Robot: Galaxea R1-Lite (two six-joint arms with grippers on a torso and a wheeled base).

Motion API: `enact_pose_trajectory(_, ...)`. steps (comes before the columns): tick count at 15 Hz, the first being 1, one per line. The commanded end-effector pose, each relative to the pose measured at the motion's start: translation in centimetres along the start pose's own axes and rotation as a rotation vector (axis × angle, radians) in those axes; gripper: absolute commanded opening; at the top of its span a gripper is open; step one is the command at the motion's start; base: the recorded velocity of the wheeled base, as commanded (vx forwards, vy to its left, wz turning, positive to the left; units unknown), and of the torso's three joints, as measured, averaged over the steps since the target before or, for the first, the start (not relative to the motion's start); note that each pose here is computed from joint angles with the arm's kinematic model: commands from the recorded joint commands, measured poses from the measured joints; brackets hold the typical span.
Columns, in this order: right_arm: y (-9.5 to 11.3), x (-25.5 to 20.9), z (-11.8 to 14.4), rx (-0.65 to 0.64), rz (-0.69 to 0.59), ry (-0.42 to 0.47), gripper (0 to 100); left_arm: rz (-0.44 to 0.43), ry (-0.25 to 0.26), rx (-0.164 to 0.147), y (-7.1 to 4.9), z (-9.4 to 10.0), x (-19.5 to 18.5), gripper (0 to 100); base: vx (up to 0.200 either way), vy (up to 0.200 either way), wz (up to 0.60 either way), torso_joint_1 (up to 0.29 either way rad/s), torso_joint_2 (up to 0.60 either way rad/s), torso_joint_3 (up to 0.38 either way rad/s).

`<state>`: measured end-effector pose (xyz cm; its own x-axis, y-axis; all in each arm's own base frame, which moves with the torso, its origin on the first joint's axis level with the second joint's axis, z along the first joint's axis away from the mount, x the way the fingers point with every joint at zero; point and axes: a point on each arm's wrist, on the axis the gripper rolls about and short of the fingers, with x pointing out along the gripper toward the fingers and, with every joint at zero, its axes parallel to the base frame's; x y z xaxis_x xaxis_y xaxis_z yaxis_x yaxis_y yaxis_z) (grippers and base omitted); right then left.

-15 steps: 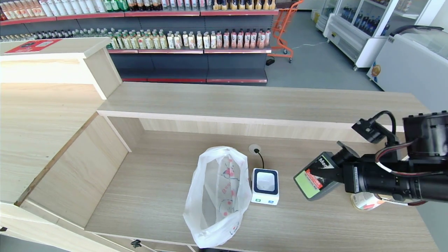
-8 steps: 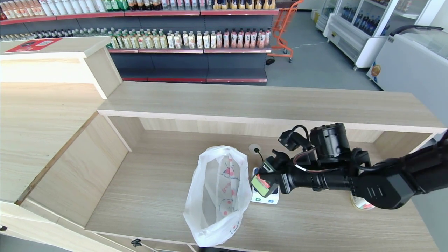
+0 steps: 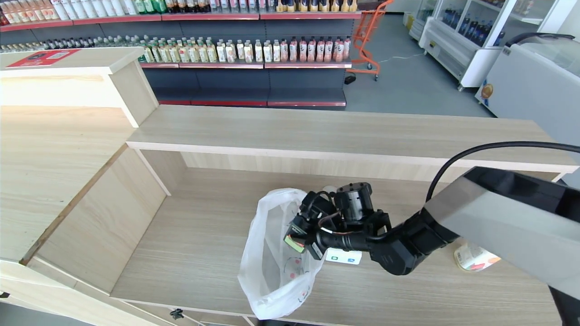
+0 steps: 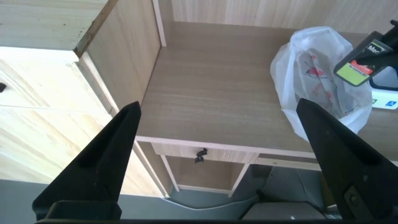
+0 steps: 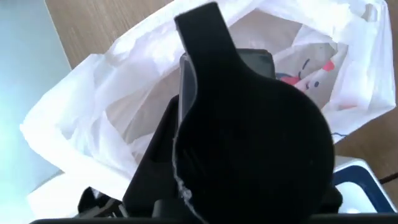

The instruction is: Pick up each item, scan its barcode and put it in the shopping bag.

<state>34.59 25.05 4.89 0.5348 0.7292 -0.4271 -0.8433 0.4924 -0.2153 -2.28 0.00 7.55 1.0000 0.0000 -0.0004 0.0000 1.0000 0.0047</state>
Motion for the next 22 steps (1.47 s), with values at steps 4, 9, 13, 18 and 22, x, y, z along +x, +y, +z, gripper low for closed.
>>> enact_pose_trajectory(4, 1.8, 3.9, -3.3, -0.074, 0.044, 0.019, 0, 0.0, 0.001, 0.0, 0.0, 0.0, 0.0, 100, 0.0, 0.0, 0.0, 0.0, 0.0, 0.0)
enact_pose_trajectory(9, 2.6, 5.4, -4.7, -0.13, 0.035, -0.027, 0, 0.0, 0.001, 0.0, 0.0, 0.0, 0.0, 100, 0.0, 0.0, 0.0, 0.0, 0.0, 0.0)
enact_pose_trajectory(13, 2.6, 5.8, -5.6, -0.148, 0.035, -0.013, 100, 0.0, 0.001, 0.0, 0.0, 0.0, 0.0, 100, 0.0, 0.0, 0.0, 0.0, 0.0, 0.0)
enact_pose_trajectory(18, -0.2, 1.0, 1.5, 0.217, -0.023, -0.136, 100, 0.0, 0.001, 0.0, 0.0, 0.0, 0.0, 100, 0.0, 0.0, 0.0, 0.0, 0.0, 0.0)
enact_pose_trajectory(22, -2.3, -12.9, 6.6, 0.669, -0.093, -0.107, 100, 0.0, 0.001, 0.0, 0.0, 0.0, 0.0, 100, 0.0, 0.0, 0.0, 0.0, 0.0, 0.0)
